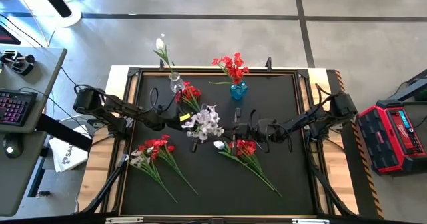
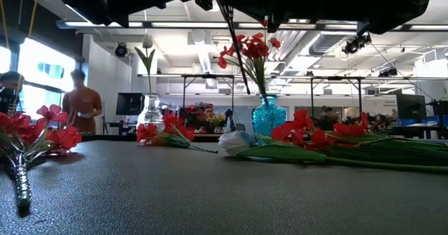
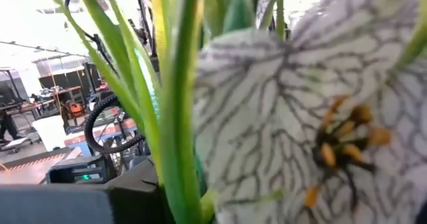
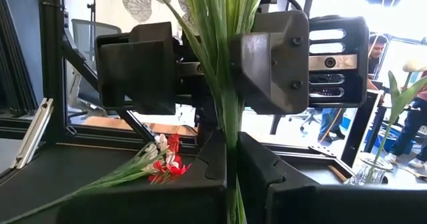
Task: Sort flowers into vase by color
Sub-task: Put the top white flowers into the transparent vase
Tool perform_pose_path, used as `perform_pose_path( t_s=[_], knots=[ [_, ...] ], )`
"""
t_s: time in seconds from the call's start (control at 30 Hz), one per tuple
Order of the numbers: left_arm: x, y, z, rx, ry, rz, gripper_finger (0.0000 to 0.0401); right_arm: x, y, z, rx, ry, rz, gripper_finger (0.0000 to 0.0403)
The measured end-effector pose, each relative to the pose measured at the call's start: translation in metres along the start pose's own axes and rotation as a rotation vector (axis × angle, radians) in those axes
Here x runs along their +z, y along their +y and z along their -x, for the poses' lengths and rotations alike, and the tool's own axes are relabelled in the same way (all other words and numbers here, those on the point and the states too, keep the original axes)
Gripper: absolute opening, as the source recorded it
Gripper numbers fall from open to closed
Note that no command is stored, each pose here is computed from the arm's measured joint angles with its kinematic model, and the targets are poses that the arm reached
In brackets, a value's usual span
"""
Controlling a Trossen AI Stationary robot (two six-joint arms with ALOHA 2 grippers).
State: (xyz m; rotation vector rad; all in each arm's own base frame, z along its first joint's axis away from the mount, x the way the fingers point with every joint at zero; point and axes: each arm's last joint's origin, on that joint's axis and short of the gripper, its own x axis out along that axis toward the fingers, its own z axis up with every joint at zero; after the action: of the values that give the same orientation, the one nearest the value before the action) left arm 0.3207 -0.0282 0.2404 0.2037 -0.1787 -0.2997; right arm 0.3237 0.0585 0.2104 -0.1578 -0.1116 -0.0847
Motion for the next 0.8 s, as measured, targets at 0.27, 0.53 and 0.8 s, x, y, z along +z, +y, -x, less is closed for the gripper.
perform_pose_path(
  t_s=[0.27, 0.53, 0.8],
  knots=[
    [-0.0002, -0.0001, 0.0, -0.001, 0.003, 0.007, 0.0129, 0.0009, 0.0001, 0.0, 0.001, -0.009, 0.02, 0.0],
    [-0.0007, -0.0001, 0.0001, 0.0, 0.011, 0.007, 0.0081, 0.0014, 0.0001, 0.0, 0.002, -0.016, 0.027, 0.0001],
    [0.0017, -0.0002, 0.0013, 0.003, 0.018, 0.035, 0.0042, 0.0033, 0.0024, 0.0007, 0.007, -0.032, 0.038, 0.0055]
  ],
)
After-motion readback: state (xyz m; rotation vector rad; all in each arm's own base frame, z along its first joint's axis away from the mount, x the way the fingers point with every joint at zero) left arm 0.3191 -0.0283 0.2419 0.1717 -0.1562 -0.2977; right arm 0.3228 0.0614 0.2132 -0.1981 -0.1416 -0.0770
